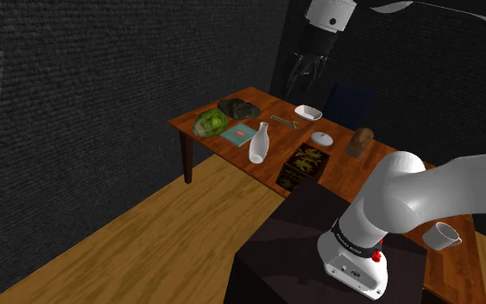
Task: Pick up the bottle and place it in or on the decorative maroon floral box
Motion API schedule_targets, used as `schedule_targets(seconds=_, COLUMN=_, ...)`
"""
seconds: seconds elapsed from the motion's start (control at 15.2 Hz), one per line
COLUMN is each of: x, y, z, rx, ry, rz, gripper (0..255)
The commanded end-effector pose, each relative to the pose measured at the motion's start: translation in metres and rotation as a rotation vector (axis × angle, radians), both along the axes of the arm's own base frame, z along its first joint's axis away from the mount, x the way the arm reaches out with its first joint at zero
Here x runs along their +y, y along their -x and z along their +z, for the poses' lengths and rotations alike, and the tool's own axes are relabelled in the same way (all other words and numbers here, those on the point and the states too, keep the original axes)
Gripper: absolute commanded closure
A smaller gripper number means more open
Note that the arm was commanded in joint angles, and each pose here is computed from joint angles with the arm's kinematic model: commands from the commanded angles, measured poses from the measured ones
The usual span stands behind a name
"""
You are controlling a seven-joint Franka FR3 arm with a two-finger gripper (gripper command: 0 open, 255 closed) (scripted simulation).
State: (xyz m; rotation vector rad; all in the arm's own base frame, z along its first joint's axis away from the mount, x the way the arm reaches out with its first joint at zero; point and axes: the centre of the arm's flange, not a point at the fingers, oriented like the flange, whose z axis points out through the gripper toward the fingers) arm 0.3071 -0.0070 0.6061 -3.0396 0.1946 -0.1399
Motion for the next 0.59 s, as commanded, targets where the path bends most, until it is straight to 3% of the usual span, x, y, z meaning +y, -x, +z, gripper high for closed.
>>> schedule_targets(seconds=0.0, x=0.000, y=0.000, z=0.000, rx=0.000, ry=0.000, rz=0.000, gripper=0)
schedule_targets(seconds=0.53, x=-0.056, y=-0.052, z=-0.071, rx=0.007, ry=0.017, rz=-0.033, gripper=0)
